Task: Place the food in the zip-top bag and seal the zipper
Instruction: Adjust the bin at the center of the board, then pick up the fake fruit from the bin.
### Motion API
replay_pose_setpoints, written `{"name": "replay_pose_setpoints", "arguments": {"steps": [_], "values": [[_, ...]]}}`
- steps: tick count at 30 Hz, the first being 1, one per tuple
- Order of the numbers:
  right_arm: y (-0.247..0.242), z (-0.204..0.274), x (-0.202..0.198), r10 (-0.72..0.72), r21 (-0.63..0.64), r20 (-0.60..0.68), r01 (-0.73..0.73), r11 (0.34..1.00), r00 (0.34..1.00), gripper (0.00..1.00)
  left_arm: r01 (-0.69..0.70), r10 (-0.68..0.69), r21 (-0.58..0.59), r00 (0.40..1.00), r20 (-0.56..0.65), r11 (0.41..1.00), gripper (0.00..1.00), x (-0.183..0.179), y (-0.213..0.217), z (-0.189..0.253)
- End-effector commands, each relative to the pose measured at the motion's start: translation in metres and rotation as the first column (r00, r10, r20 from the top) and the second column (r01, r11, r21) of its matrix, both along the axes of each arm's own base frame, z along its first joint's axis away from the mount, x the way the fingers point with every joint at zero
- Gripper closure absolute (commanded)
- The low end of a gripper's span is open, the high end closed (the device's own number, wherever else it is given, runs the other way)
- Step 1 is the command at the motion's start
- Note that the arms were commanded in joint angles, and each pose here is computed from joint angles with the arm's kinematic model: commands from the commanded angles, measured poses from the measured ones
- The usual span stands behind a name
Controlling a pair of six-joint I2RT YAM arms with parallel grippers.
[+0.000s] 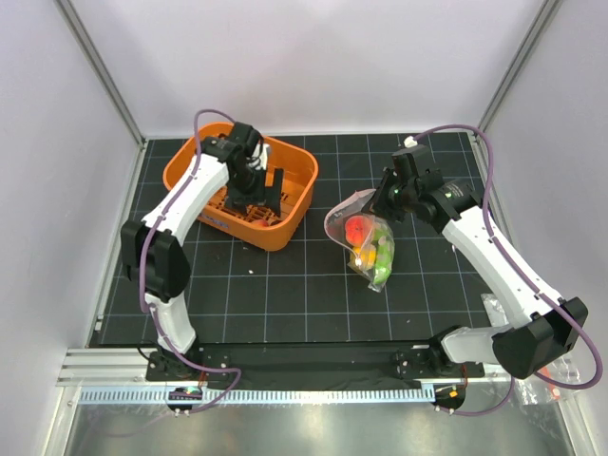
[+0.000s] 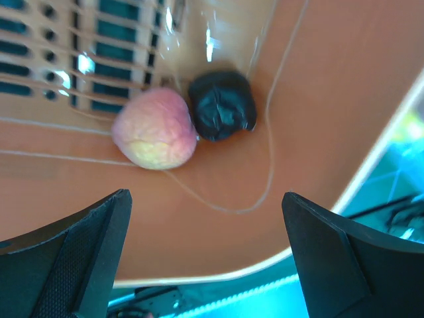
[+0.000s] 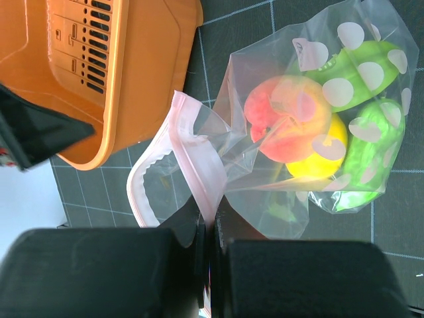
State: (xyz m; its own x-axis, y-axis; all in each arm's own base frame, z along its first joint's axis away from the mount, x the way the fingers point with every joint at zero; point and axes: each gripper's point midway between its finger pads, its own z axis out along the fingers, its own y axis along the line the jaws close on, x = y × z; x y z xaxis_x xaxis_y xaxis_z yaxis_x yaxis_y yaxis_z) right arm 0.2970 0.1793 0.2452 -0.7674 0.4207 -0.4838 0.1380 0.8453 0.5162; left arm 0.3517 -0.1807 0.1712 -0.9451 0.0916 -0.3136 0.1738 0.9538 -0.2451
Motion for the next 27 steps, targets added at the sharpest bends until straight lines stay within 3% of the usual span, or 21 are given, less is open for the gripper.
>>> {"name": "replay_pose_setpoints", "arguments": {"steps": [1, 14, 18, 22, 27], "values": [[0.001, 0.016, 0.002, -0.005, 0.026, 0.048, 0.003, 1.0, 0.999, 0.99, 0.098, -0.097, 0.001, 0.992, -0.081, 0.995, 0.0, -0.017, -0.006, -0.027], [0.0, 0.013, 0.0, -0.009, 0.035, 0.046, 0.007, 0.999, 0.999, 0.99, 0.159, -0.135, 0.128, 0.975, -0.179, 0.979, 0.01, -0.023, 0.0, -0.101], [0.0, 0.012, 0.0, -0.009, 0.036, 0.047, 0.008, 0.999, 0.999, 0.99, 0.164, -0.143, 0.117, 0.975, -0.17, 0.98, 0.2, -0.021, -0.007, -0.12], [0.002, 0.012, 0.001, -0.008, 0.039, 0.045, 0.006, 0.999, 0.999, 0.99, 0.145, -0.13, 0.135, 0.985, -0.109, 0.98, 0.5, -0.011, -0.009, -0.109], [0.001, 0.011, 0.001, -0.009, 0.034, 0.044, 0.007, 0.999, 0.999, 0.99, 0.136, -0.134, 0.098, 0.991, -0.02, 0.986, 0.66, -0.001, -0.016, -0.063]]}}
